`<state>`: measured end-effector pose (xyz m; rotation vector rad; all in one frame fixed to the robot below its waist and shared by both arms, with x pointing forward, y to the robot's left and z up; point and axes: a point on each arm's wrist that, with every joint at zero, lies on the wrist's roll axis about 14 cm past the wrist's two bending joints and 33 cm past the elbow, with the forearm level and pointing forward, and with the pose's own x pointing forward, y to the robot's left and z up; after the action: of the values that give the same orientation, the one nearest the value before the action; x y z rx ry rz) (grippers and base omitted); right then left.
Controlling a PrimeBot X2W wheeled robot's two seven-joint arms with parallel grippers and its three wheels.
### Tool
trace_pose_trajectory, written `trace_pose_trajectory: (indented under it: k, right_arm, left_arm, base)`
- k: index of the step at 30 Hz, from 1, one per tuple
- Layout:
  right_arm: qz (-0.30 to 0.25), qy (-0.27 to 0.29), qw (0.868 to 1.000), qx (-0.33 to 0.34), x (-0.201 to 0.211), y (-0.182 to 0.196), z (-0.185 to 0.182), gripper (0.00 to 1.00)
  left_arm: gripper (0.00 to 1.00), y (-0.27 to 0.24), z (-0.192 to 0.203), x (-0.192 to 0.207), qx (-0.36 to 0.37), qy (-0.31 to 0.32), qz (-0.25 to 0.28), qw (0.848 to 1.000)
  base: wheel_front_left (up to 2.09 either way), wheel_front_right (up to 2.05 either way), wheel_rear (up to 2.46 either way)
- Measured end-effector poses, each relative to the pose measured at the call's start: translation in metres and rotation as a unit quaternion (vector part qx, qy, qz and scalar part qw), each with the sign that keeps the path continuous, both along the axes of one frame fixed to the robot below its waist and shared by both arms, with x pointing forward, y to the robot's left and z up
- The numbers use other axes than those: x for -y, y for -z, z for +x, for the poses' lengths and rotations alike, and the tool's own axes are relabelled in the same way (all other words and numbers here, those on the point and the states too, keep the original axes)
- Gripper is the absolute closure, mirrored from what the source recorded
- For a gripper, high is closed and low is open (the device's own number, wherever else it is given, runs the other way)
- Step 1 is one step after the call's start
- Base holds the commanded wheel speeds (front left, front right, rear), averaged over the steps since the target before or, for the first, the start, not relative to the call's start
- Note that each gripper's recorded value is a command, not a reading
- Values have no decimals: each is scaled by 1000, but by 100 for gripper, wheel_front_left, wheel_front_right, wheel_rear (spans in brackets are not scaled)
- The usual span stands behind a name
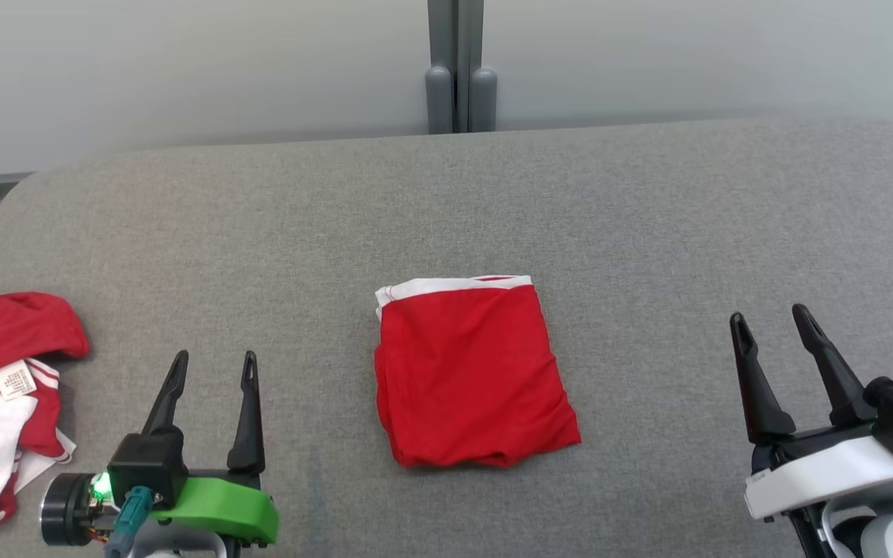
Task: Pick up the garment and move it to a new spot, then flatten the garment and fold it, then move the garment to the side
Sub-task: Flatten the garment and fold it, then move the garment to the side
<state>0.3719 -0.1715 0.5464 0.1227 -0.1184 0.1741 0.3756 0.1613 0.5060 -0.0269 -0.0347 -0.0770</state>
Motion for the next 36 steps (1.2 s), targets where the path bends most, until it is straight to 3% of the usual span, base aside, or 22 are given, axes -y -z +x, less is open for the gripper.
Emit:
trace_pose_trajectory:
  k: [14, 36]
  right_arm:
    - [11, 28, 999, -11, 11, -1, -34, 0]
    - [14, 19, 999, -34, 6, 10, -23, 0]
  left_arm:
    - [0, -2, -18, 9, -6, 16, -4, 1000]
    - [0, -2, -9, 1, -4, 4, -4, 1000]
  base:
    - [0, 0, 0]
    - [0, 0, 0]
